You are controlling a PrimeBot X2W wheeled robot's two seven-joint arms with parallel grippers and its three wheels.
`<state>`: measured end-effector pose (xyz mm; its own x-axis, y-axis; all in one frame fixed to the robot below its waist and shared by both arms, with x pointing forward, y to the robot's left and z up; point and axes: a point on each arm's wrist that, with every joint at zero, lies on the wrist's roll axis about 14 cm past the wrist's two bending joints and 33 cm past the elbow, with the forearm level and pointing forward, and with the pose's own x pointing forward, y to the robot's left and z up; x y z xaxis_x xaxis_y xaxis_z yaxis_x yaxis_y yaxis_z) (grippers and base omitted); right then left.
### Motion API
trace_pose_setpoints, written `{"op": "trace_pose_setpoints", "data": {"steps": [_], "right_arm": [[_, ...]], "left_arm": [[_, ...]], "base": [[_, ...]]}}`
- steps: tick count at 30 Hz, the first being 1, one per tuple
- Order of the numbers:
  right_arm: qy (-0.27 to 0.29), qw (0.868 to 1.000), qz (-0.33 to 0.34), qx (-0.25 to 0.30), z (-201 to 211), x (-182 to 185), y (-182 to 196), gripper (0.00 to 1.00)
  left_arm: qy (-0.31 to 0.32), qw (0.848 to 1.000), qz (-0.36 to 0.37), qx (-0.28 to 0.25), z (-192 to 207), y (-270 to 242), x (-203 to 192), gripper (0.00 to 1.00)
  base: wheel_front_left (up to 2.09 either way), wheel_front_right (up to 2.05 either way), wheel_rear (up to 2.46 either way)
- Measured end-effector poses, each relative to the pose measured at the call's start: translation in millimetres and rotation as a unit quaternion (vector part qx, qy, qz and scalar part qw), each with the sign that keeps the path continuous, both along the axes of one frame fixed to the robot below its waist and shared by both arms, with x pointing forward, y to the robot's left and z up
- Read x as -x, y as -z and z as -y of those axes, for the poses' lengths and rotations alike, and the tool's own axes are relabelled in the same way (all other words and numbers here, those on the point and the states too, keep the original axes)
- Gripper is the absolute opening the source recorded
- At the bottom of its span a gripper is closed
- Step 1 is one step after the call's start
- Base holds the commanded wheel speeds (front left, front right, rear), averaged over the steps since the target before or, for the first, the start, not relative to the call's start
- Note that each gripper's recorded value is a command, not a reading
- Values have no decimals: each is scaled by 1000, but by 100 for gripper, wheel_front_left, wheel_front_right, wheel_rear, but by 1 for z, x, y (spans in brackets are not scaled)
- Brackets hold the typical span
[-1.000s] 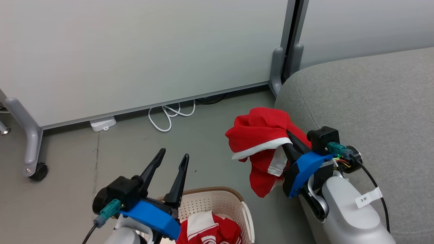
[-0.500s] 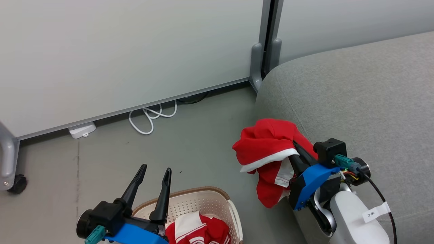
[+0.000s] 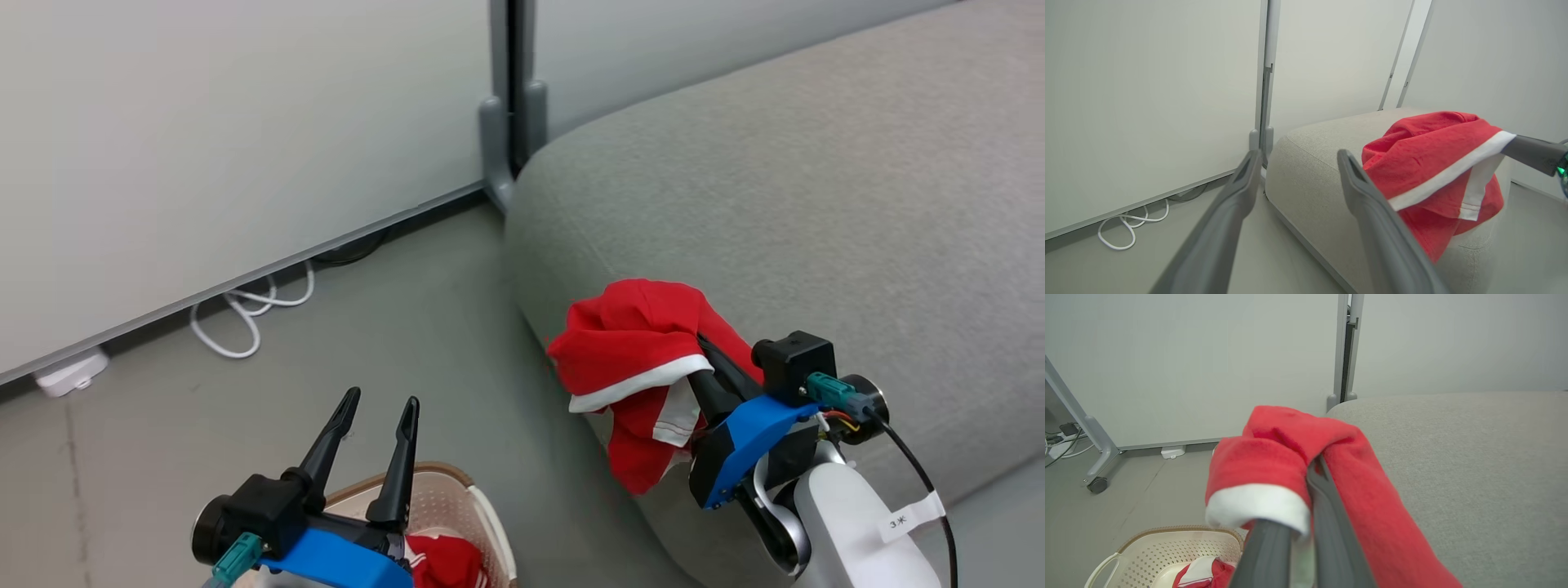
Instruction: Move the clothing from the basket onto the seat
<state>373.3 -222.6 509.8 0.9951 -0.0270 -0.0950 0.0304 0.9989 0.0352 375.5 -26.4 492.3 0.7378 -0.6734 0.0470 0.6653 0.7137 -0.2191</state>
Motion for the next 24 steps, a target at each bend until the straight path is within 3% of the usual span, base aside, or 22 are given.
{"op": "trace_pose_setpoints", "data": {"steps": [14, 24], "right_arm": [[86, 996, -11, -8, 49, 45, 7, 0], [97, 995, -10, -11, 56, 45, 6, 0]], "left_arm": [[90, 996, -2, 6, 60, 2, 5, 100], [97, 995, -5, 4, 61, 6, 5, 100]], "base": [[0, 0, 0], [0, 0, 0]]}}
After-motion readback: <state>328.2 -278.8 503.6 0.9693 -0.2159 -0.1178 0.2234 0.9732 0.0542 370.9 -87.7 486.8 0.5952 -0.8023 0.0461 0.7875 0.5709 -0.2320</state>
